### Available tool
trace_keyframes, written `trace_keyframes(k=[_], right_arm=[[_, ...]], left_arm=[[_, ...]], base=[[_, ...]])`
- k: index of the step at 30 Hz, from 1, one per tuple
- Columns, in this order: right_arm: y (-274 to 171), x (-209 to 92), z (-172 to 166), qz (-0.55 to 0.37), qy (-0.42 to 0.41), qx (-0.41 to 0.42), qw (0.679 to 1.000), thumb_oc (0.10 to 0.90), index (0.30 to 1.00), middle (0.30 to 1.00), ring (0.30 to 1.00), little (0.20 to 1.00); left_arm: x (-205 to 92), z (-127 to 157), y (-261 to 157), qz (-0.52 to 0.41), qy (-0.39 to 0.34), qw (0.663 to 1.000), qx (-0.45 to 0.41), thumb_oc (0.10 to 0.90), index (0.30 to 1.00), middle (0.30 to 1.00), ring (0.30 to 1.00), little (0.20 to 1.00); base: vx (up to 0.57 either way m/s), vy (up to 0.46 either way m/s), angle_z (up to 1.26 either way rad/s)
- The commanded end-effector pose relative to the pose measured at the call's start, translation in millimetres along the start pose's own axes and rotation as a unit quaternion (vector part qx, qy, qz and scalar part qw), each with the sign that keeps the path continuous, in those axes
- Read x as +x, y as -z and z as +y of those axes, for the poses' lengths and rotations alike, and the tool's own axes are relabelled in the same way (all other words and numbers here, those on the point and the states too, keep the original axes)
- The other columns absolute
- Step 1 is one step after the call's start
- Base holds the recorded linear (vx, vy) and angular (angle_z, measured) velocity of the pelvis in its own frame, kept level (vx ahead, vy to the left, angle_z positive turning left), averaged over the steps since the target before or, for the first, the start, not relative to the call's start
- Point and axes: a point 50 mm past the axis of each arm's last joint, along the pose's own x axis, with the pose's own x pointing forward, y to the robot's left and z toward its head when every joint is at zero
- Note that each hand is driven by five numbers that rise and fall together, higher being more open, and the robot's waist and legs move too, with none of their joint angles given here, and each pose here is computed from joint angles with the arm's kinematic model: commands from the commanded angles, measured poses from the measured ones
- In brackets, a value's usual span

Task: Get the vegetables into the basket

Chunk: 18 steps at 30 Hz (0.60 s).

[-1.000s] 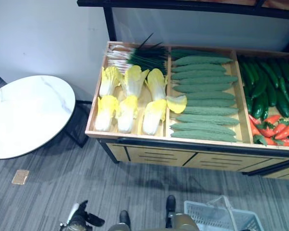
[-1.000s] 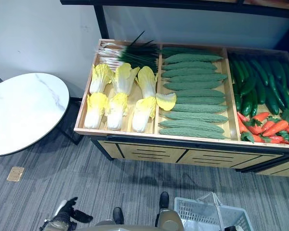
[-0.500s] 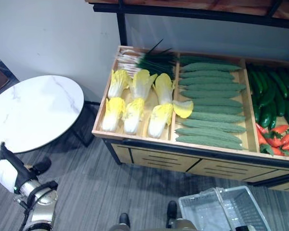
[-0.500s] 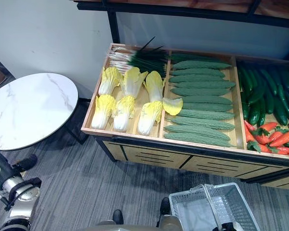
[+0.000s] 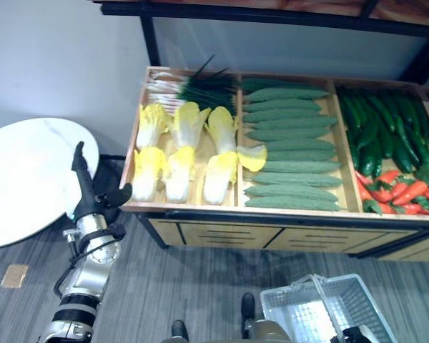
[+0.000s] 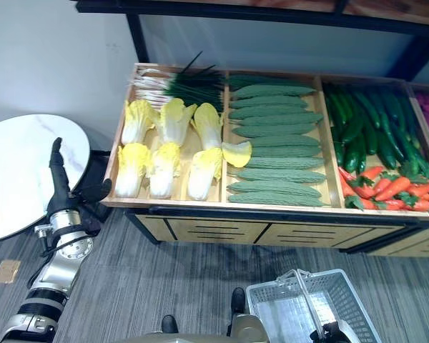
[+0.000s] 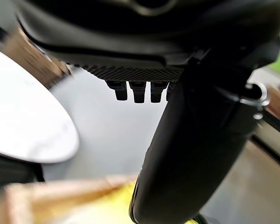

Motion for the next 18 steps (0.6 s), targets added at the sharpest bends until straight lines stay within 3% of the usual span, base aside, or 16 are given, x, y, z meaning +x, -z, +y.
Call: trace_keyframes(k=[1,18], right_arm=[[-4,3,-15,-0.008,0.024,-0.039,0.999,0.400,0.300,0.300,0.300,0.300],[-24,5,-13,-0.044,0.030,-0.046,0.998,0.400,0.300,0.300,0.300,0.300]], left_arm=[[40,15,-45,-0.100,-0.059,0.993,-0.014,0.900,1.000,1.000,1.000,1.000],[45,-4,-22,-0.034,-0.066,0.996,0.051,0.900,1.000,1.000,1.000,1.000]], base=[[0.01,0.004,-0.17],[-0.01,-0.004,-0.10]])
